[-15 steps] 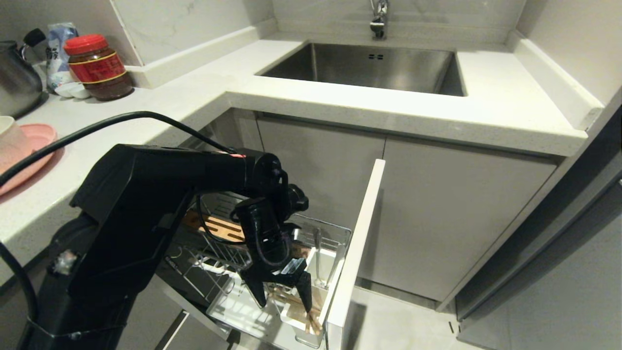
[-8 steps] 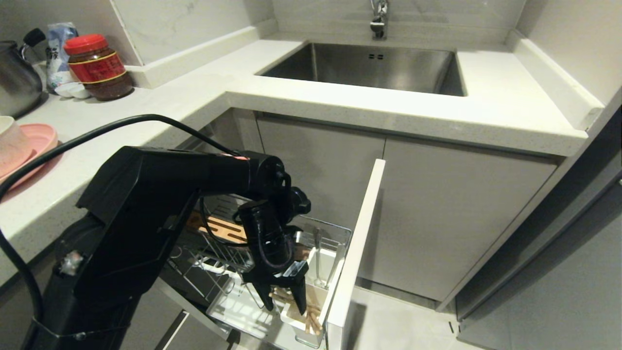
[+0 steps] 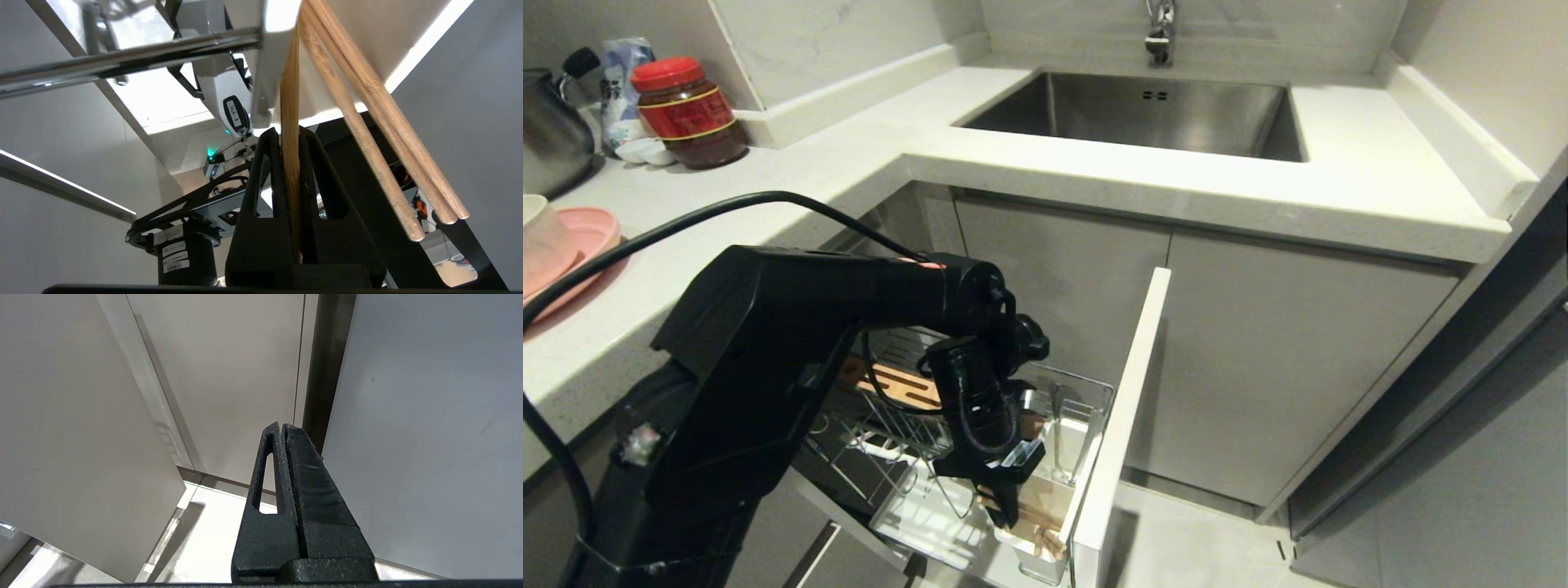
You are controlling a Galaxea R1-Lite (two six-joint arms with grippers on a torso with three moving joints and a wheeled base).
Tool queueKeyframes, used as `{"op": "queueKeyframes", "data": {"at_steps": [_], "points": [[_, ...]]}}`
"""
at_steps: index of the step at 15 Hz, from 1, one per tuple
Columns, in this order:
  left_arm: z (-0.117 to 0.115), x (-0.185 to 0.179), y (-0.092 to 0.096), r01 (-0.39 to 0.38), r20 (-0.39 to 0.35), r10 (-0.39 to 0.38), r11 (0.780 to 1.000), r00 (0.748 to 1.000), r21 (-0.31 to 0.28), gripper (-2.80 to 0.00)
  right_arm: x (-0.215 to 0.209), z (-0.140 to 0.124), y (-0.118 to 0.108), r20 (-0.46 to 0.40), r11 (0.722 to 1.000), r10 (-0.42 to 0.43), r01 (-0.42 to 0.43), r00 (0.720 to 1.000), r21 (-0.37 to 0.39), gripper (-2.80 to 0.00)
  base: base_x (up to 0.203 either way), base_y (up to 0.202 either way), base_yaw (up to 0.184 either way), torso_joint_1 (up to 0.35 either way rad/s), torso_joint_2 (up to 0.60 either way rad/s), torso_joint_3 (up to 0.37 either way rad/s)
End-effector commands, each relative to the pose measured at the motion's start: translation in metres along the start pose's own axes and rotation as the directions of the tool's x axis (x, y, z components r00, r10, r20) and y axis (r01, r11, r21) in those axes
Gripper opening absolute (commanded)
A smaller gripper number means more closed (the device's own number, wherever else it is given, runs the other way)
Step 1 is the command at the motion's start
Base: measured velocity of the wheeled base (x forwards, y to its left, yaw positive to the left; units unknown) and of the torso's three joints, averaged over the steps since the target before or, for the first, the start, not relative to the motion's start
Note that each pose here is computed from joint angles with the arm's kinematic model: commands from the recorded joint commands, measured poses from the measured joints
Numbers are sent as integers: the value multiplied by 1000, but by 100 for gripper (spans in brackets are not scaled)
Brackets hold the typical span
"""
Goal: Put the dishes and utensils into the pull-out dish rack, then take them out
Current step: Take the chopsticks out of the cupboard
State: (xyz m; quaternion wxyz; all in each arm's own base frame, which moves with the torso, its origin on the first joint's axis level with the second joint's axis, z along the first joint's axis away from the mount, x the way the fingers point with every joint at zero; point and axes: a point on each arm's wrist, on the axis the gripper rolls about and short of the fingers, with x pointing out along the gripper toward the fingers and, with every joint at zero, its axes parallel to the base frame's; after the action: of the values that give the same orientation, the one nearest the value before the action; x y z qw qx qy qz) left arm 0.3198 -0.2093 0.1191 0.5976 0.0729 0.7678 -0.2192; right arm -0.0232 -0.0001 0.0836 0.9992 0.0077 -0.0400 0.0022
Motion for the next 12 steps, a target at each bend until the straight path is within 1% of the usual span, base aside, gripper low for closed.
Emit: {"op": "queueKeyframes", "data": {"at_steps": [1, 3, 5, 6, 9, 12], "points": [[-2, 0, -3, -1, -8, 1, 1000, 1000, 4, -280, 2, -7, 0, -26, 1000, 0, 0, 1000, 0, -280, 0, 0, 0, 0, 0, 0], [-7, -7, -5, 3, 6, -3, 1000, 1000, 9, -280, 2, -7, 0, -26, 1000, 0, 0, 1000, 0, -280, 0, 0, 0, 0, 0, 0], [-21, -24, -10, 5, 24, -5, 1000, 1000, 22, -280, 2, -7, 0, -26, 1000, 0, 0, 1000, 0, -280, 0, 0, 0, 0, 0, 0], [-30, -34, -14, 7, 45, -8, 999, 999, 34, -280, 2, -7, 0, -26, 1000, 0, 0, 1000, 0, -280, 0, 0, 0, 0, 0, 0], [-59, -61, -25, 6, 75, -11, 998, 997, 65, -280, 2, -7, 0, -26, 1000, 0, 0, 1000, 0, -280, 0, 0, 0, 0, 0, 0], [-93, -88, -34, -1, 124, -12, 995, 992, 100, -280, 2, -7, 0, -26, 1000, 0, 0, 1000, 0, -280, 0, 0, 0, 0, 0, 0]]}}
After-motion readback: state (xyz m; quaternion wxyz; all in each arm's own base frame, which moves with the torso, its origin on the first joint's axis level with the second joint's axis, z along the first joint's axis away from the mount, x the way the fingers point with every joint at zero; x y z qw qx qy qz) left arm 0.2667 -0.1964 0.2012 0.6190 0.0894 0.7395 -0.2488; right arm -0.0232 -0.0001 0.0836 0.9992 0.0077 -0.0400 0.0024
